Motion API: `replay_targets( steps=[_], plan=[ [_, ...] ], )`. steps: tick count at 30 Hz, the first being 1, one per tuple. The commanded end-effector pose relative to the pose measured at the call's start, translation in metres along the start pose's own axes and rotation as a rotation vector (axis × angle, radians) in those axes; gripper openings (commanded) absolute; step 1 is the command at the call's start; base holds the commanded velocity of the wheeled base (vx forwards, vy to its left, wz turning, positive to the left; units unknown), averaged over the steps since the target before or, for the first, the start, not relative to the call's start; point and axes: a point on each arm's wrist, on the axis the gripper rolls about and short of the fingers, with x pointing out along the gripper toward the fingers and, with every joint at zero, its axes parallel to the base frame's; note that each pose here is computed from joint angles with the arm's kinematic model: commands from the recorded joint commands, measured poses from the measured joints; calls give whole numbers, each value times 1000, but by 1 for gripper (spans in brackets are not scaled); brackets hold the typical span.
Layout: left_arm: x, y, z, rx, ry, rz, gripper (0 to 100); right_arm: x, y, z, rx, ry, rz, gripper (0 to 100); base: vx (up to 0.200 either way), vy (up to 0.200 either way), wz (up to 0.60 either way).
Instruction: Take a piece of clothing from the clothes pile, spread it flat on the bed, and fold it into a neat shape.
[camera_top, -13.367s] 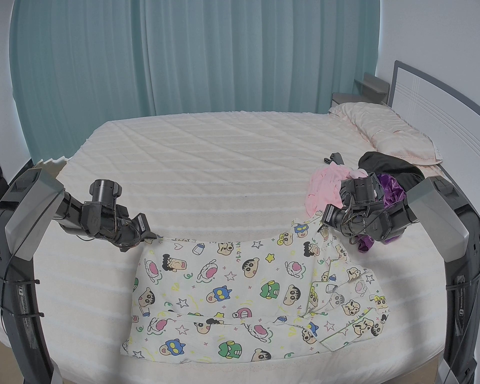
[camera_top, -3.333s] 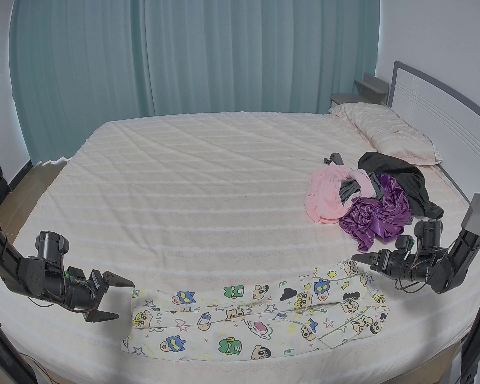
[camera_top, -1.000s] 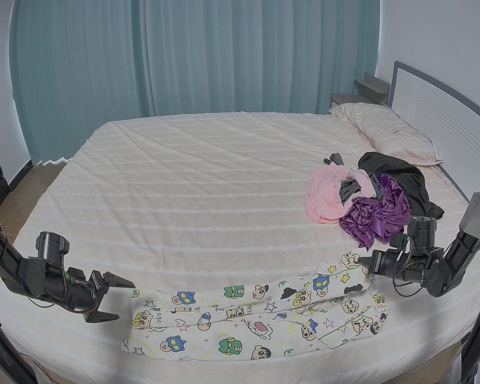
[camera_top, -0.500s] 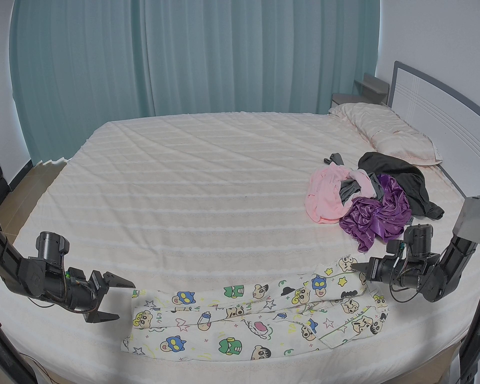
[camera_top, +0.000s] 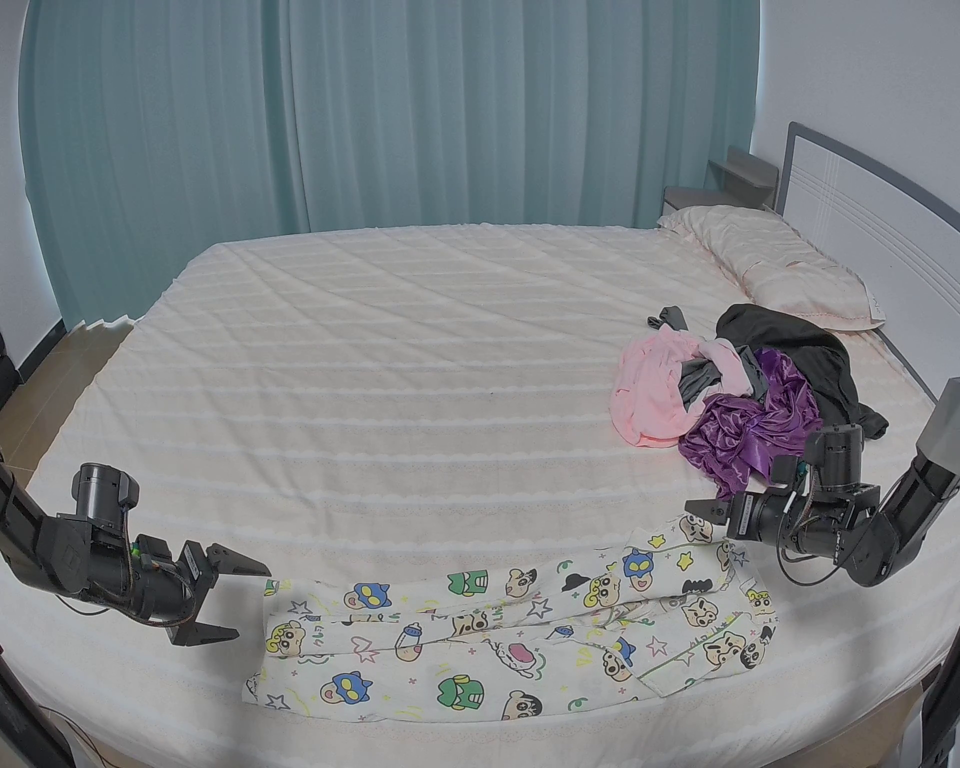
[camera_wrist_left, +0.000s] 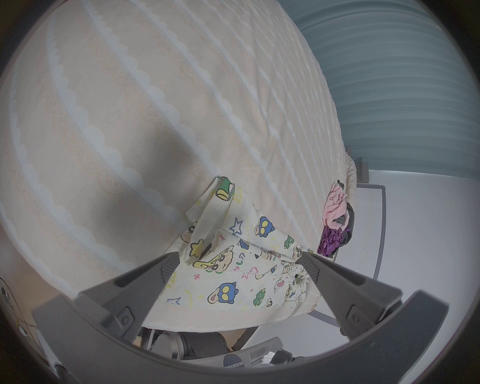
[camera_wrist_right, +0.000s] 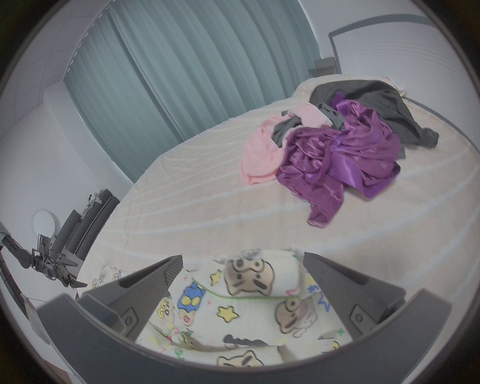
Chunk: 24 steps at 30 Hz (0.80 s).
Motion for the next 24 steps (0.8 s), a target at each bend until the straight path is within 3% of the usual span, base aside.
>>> replay_targets(
  steps=[1,5,9,15,24],
  plan=[
    [0,0,0,-1,-2,1,100,6,49,23,-68,-32,56,100,0,0,0],
    [0,0,0,0,-1,1,100,24,81,17,-114,4,119,100,0,0,0],
    [0,0,0,3,0,1,100,49,97,-3,-145,56,119,100,0,0,0],
    [1,0,0,3,0,1,100,77,101,-17,-168,135,38,100,0,0,0],
    [1,-1,-1,5,3,2,100,80,103,-23,-217,192,21,100,0,0,0]
  ],
)
